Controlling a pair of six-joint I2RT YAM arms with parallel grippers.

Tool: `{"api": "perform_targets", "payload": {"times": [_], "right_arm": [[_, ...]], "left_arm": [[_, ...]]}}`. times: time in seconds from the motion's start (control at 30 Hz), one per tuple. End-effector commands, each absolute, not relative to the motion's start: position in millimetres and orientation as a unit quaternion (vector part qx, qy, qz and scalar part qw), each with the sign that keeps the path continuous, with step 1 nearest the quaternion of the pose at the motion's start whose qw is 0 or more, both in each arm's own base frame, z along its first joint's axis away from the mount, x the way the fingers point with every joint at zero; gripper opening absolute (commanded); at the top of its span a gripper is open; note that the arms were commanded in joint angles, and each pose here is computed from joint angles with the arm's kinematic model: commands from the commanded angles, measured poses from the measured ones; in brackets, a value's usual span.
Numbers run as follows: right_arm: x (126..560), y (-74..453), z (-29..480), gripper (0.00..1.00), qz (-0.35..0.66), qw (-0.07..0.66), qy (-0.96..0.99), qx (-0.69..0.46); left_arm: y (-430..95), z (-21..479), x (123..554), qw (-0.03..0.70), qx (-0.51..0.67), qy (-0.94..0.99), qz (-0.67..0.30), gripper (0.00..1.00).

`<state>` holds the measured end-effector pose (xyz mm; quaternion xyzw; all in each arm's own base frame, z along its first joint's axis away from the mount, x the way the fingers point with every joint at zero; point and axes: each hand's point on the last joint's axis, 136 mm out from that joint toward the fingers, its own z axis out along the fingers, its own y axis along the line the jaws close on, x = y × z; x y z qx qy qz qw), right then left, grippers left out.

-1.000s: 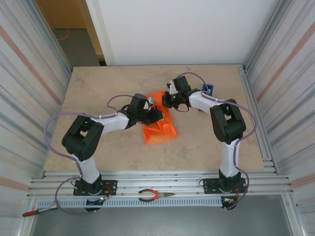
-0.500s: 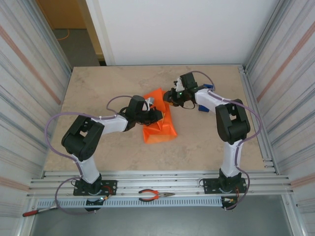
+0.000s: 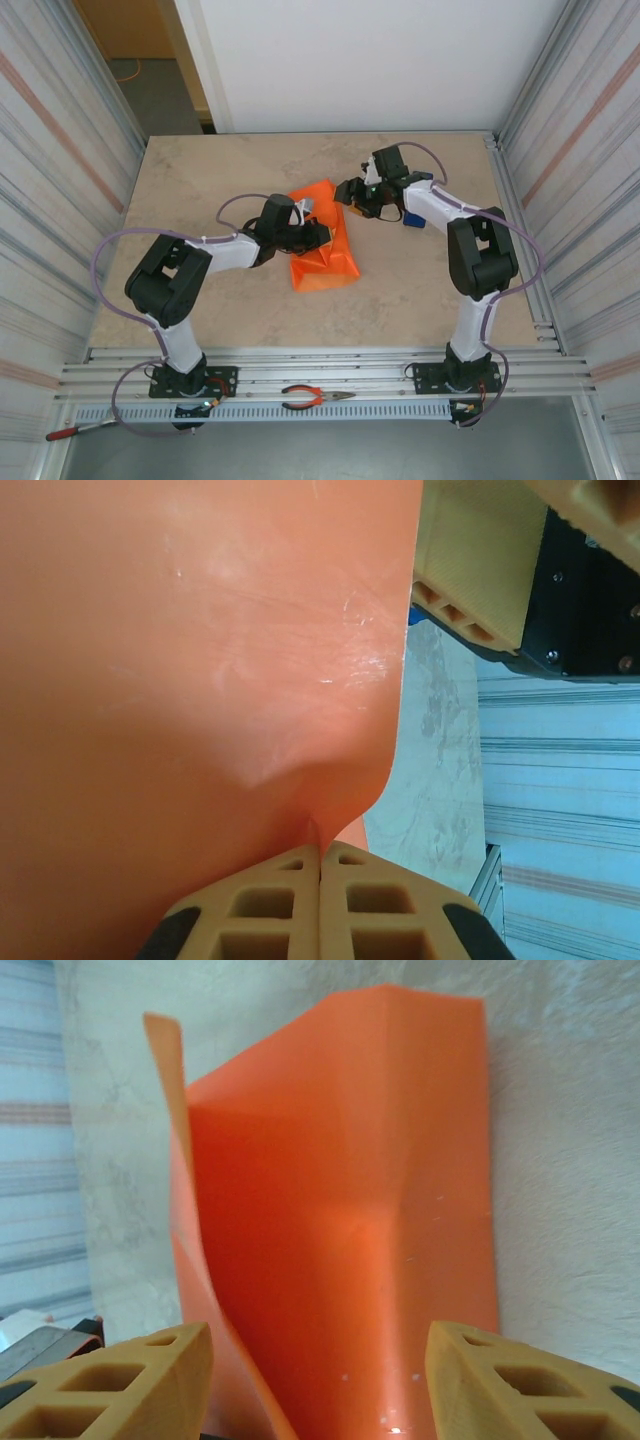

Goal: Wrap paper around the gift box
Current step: Second fold the wrapping paper around the gift box.

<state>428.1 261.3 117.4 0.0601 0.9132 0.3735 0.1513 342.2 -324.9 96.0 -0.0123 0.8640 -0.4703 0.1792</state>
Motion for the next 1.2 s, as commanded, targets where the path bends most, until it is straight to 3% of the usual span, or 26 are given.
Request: {"api": "perform_targets", "payload": {"times": [0.0, 0.2, 0.53, 0.67, 0.8, 0.93, 1.17], "right_arm": [[428, 270, 121, 0.60, 0.370, 0.160, 0.914, 0.039], [428, 274, 117, 0.69, 0.360, 0.157, 0.919, 0.035], [423, 281, 75, 0.72, 0.308, 0.122, 0.943, 0.024], [419, 280, 60, 0.69, 0.303, 0.107, 0.947, 0.024], [414, 275, 53, 0.60, 0.305, 0.101, 0.946, 0.029], [412, 271, 48, 0.48, 0.310, 0.096, 0.945, 0.038], [405, 269, 41, 0.43, 0.315, 0.090, 0.944, 0.045]], "left_arm": [[-298, 32, 324, 0.119, -0.044, 0.911, -0.392, 0.00], [-298, 32, 323, 0.119, -0.043, 0.911, -0.392, 0.00], [-298, 33, 323, 0.118, -0.042, 0.910, -0.394, 0.00], [-299, 35, 324, 0.120, -0.040, 0.909, -0.396, 0.00], [-303, 43, 324, 0.122, -0.026, 0.906, -0.404, 0.01], [-312, 67, 324, 0.124, 0.014, 0.897, -0.424, 0.18], [-317, 151, 324, 0.137, 0.091, 0.850, -0.500, 0.48]]}}
